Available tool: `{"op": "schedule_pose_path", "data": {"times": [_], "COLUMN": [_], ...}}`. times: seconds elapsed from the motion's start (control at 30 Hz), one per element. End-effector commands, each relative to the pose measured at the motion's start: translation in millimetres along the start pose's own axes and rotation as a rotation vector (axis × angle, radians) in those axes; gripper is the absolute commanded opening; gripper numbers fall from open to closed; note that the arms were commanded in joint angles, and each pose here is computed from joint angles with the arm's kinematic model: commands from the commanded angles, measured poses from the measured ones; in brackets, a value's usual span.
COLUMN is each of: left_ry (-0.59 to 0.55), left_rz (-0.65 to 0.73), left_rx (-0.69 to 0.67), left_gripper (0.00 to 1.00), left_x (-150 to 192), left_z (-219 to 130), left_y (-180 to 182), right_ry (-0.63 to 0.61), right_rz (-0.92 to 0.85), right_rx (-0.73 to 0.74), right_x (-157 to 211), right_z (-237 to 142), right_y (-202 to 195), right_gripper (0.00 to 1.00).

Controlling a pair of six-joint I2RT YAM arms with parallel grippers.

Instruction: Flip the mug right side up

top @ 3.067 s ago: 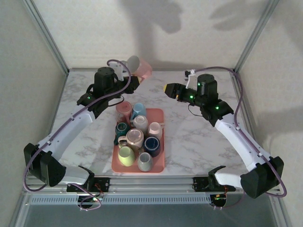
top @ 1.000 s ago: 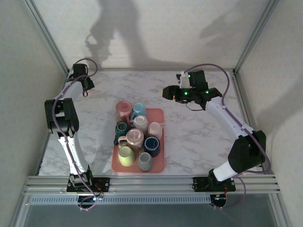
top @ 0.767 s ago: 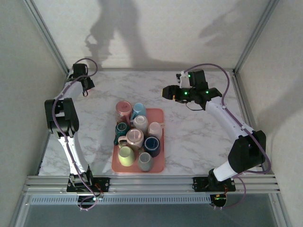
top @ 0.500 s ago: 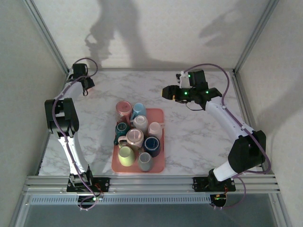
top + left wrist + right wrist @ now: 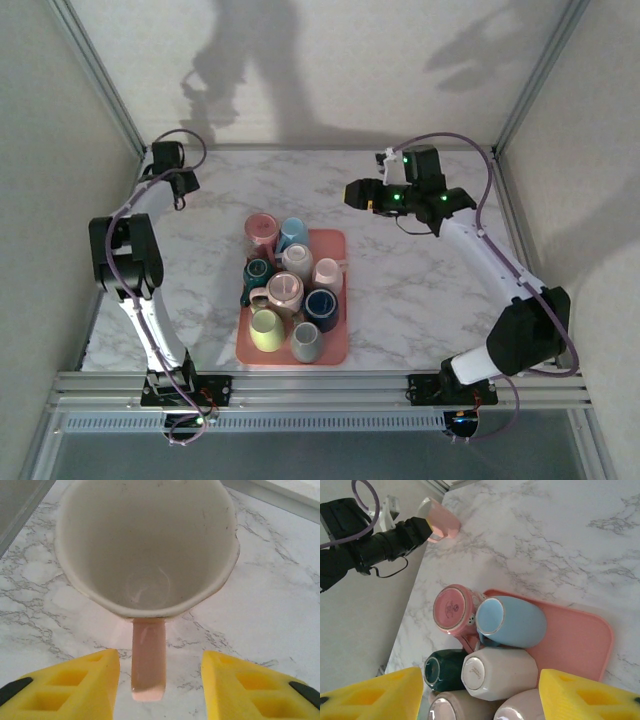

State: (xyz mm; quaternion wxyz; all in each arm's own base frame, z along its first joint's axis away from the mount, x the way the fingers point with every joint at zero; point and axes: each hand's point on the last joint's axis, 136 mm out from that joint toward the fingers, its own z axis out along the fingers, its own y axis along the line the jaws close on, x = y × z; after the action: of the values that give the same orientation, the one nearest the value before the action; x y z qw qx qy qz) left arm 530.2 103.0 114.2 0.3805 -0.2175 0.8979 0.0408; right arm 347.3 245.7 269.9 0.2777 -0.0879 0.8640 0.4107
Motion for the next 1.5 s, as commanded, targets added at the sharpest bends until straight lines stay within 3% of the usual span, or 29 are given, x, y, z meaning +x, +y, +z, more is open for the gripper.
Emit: {"op": "schedule_pose_path", "data": {"times": [0.0,0.23,0.4,0.63,0.83,1.13,1.47], "left_ry": [-0.055,-0.061,-0.039,0.09,0.156,0.26,0.281], "left_rz": [-0.023,-0.055,-0.038,0.039,0.05,0.009,-0.051], "left_rx": [0.011,0.059,0.235,0.499,0.578,0.69,0.732], "left_gripper": [0.47,0.49,0.51,0.51,0.51,0.51,0.51], "left_x": [-16.4,-12.9,5.0,51.7,79.5,113.4,118.3], "left_z": [-21.4,-60.2,-106.0,-155.0,-176.0,-181.1,-173.9], "left_y": [3.1,0.7,-24.4,-73.4,-79.2,-86.8,-80.8], "right_ry": [-0.026,-0.018,0.016,0.091,0.189,0.287,0.31], "right_rz": [-0.008,-0.024,-0.058,-0.073,-0.134,-0.247,-0.245], "right_rx": [-0.007,0.056,0.15,0.228,0.267,0.243,0.271], "right_x": [-1.3,6.3,19.0,36.7,57.8,80.5,99.3], "right_z": [-11.0,-18.6,-25.4,-18.5,16.4,98.1,157.9], "right_y": [4.6,-4.0,-20.0,-31.4,-14.3,45.5,74.7], "right_gripper": [0.64,0.65,0.66,0.63,0.6,0.53,0.47]}}
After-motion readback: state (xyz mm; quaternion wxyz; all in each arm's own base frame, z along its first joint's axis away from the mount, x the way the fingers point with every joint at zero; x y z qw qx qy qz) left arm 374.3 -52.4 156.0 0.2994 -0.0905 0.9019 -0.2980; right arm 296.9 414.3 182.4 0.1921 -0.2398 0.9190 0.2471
